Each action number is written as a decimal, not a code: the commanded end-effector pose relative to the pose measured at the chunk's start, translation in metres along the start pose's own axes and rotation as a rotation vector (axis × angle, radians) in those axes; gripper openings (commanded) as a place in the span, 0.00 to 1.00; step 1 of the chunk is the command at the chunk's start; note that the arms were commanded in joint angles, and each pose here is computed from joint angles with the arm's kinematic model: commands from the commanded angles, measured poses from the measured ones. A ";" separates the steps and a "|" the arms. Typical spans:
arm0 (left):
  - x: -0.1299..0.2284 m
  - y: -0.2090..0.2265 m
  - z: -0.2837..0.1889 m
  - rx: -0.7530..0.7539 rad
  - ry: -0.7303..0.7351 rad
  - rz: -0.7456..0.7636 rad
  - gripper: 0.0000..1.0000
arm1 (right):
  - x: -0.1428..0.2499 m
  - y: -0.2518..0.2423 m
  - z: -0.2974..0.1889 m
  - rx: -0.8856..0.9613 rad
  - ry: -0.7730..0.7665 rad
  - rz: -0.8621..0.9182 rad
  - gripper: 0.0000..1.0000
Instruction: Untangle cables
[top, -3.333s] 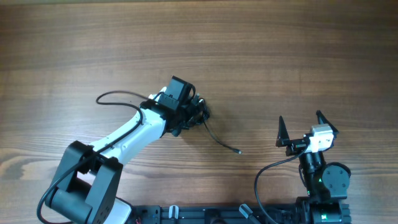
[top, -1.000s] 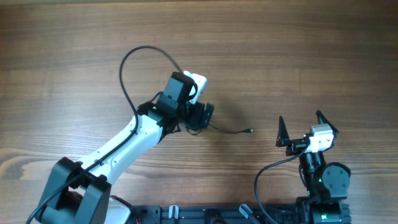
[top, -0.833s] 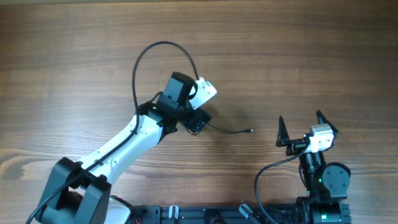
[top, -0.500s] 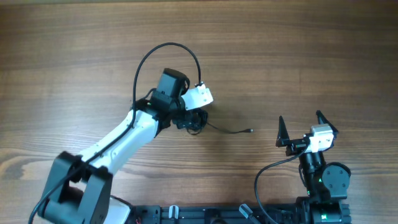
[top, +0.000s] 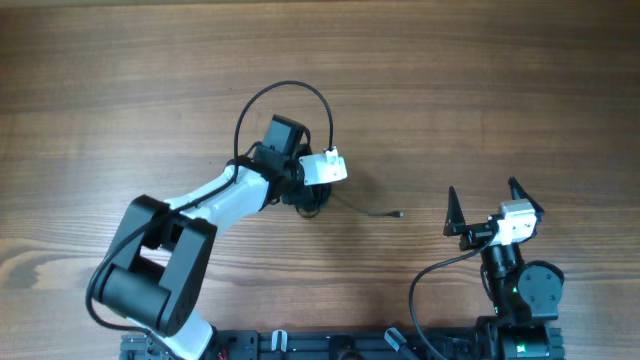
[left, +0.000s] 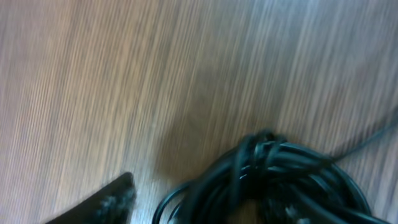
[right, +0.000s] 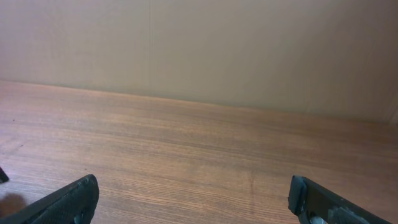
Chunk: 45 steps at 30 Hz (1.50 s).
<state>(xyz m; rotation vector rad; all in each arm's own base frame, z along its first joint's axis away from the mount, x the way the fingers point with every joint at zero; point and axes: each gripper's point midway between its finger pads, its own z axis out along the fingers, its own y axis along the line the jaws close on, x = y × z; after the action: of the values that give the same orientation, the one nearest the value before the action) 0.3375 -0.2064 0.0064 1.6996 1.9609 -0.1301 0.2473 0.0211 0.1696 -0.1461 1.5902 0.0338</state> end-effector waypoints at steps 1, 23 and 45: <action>0.003 0.000 0.012 0.007 -0.005 -0.072 0.44 | 0.001 -0.003 0.000 0.014 0.003 -0.006 1.00; -0.079 0.007 -0.032 0.006 -0.235 -1.295 1.00 | 0.001 -0.003 0.000 0.014 0.003 -0.006 1.00; -0.036 0.000 0.005 -0.099 -0.068 -1.152 0.73 | 0.001 -0.003 0.000 0.014 0.003 -0.006 1.00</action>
<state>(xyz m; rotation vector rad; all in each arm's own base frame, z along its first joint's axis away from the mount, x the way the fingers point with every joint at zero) 0.3403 -0.2454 0.0349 0.2915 2.5487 -0.5231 0.2473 0.0211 0.1696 -0.1461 1.5902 0.0338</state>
